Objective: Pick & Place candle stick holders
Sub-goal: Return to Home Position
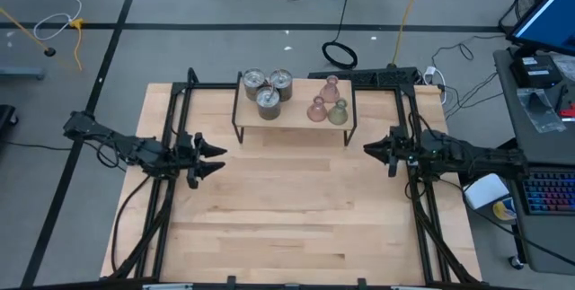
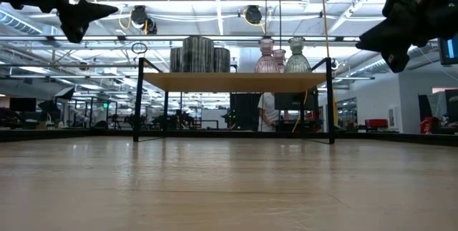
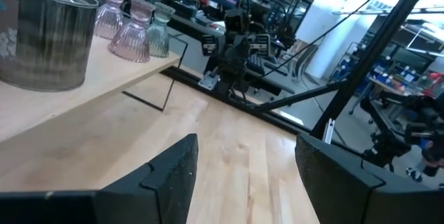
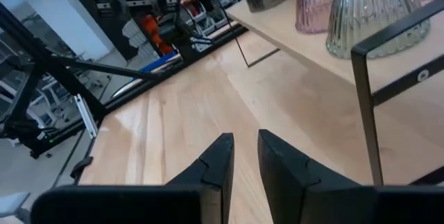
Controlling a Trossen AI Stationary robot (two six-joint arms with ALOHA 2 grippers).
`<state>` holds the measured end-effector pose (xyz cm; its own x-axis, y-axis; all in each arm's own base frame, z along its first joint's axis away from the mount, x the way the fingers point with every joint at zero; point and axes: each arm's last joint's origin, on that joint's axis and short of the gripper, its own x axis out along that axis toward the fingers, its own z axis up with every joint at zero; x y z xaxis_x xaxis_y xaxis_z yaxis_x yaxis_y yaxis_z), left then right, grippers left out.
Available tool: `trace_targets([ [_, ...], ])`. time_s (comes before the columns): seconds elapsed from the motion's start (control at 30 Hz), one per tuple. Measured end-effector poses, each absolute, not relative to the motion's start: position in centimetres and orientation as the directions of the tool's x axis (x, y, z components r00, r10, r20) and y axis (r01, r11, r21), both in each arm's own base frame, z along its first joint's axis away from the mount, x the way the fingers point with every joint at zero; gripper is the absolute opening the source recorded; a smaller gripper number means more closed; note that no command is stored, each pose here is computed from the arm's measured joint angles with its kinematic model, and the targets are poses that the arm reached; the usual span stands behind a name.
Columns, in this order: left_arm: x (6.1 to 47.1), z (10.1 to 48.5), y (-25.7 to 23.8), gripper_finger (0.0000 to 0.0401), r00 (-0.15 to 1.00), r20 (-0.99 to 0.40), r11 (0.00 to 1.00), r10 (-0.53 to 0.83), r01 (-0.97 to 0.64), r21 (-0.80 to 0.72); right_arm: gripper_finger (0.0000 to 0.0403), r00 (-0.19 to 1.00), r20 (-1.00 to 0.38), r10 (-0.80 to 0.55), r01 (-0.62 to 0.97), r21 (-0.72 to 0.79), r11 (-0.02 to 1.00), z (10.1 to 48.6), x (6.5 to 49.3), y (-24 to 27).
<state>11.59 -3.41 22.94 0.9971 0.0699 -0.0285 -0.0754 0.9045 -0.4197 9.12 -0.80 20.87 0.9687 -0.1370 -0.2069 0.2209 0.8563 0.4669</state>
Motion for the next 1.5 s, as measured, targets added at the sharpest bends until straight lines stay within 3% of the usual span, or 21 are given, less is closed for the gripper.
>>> trace_targets([
  [0.23,11.6,22.5,-3.5,0.0244,0.996,-0.067,0.852,0.054,-0.081,-0.518,0.0059,0.976,-0.17,-0.137,0.201,0.455,0.868,20.9,8.7,-0.8],
  [0.43,11.6,22.6,-3.9,0.0244,0.994,-0.066,0.914,-0.088,0.054,-0.403,0.0059,0.978,-0.157,-0.137,0.195,0.461,0.866,20.8,7.8,-0.7],
  [1.07,11.5,22.5,-4.0,0.0244,0.989,-0.079,0.966,-0.127,0.105,-0.237,0.0059,0.978,-0.153,-0.138,0.195,0.474,0.859,20.6,7.5,-0.7],
  [1.33,11.5,22.3,-4.0,0.0244,0.988,-0.091,0.976,-0.126,0.107,-0.188,0.0059,0.98,-0.144,-0.14,0.193,0.487,0.852,18.2,8.6,-0.8],
  [1.5,11.7,20.0,-3.9,0.0244,0.995,-0.007,0.975,-0.101,0.098,-0.201,0.0059,0.976,-0.168,-0.14,0.208,0.526,0.825,17.0,9.0,-0.8],
])
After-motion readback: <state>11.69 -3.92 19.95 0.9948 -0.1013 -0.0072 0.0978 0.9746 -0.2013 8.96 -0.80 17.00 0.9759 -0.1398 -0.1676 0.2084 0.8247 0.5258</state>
